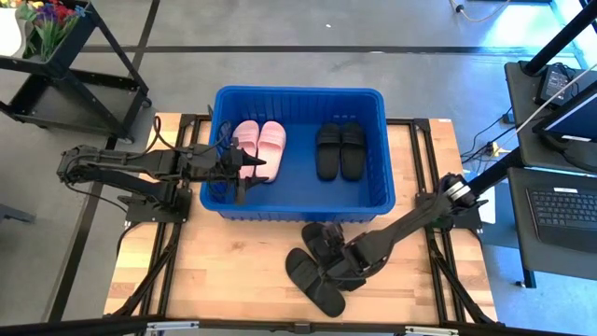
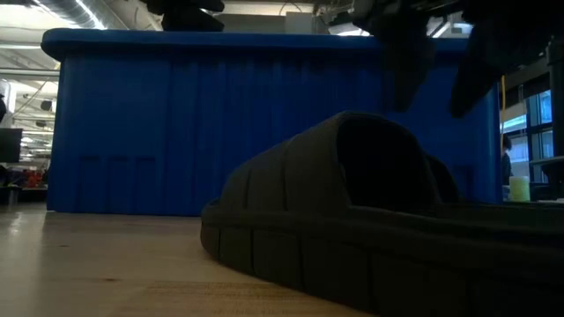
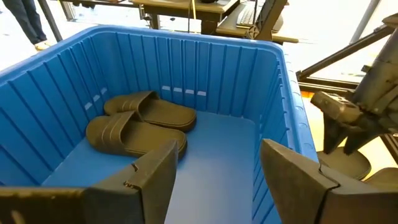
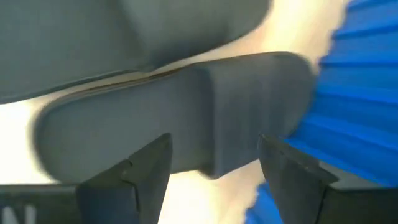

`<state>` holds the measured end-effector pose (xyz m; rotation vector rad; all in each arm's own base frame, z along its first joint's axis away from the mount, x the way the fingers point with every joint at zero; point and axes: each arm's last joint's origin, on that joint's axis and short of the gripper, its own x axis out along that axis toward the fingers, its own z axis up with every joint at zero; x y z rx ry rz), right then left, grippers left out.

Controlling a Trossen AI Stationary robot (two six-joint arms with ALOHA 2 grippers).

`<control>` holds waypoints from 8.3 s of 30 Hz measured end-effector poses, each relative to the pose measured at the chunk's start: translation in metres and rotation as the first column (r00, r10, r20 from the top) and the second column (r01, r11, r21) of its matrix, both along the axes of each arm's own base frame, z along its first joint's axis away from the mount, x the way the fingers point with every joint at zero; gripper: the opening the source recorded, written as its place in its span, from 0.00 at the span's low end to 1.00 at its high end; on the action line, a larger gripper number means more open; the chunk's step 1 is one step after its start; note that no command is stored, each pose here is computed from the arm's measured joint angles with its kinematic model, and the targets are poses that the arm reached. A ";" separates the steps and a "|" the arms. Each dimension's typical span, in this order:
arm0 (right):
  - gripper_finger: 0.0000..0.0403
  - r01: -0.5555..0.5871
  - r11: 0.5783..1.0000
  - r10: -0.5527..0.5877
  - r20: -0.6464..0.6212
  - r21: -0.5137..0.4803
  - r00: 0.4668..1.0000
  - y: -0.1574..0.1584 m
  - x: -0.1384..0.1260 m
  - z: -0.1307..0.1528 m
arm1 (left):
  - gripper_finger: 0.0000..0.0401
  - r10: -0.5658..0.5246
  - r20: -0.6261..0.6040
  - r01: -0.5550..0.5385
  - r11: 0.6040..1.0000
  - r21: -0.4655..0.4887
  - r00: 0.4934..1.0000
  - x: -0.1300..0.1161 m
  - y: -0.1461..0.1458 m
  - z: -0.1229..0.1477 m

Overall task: Pick and place slides into bin
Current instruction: Put the black slide into the blue container

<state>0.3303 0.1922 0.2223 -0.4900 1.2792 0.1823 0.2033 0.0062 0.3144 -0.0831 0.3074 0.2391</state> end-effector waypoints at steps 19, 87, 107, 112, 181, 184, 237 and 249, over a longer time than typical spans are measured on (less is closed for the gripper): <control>0.59 0.037 0.994 -0.028 0.087 -0.107 0.996 -0.016 0.000 -0.046 | 0.56 -0.056 -0.008 0.056 0.998 -0.022 0.998 0.000 -0.002 -0.001; 0.04 0.561 0.778 -0.405 0.457 -0.281 0.792 -0.187 -0.010 0.214 | 0.56 -0.026 -0.050 0.025 1.000 -0.010 0.998 -0.001 -0.001 -0.005; 0.03 0.688 0.695 -0.600 0.360 -0.209 0.715 -0.229 -0.055 0.064 | 0.56 0.018 -0.053 -0.018 1.000 0.007 0.998 -0.002 0.001 -0.005; 0.03 0.689 0.690 -0.607 0.341 -0.221 0.718 -0.229 -0.062 0.034 | 0.56 0.049 -0.053 -0.048 0.999 0.019 0.997 -0.002 0.002 -0.005; 0.68 0.642 0.764 -0.629 0.151 -0.058 0.762 -0.222 -0.065 0.066 | 0.56 0.093 -0.065 -0.088 0.994 0.068 0.994 -0.003 0.012 -0.005; 0.68 0.649 0.760 -0.631 0.206 -0.029 0.748 -0.223 -0.062 0.092 | 0.56 0.092 -0.065 -0.088 0.994 0.069 0.994 -0.003 0.012 -0.005; 0.68 -0.159 0.970 0.100 0.296 0.185 0.950 0.050 0.042 -0.009 | 0.56 0.079 -0.147 -0.070 0.995 0.067 0.986 -0.006 0.012 -0.012; 0.68 -0.184 0.971 0.159 0.164 0.153 0.974 0.035 0.036 -0.038 | 0.56 0.051 -0.196 -0.039 0.997 0.067 0.979 -0.007 0.006 -0.016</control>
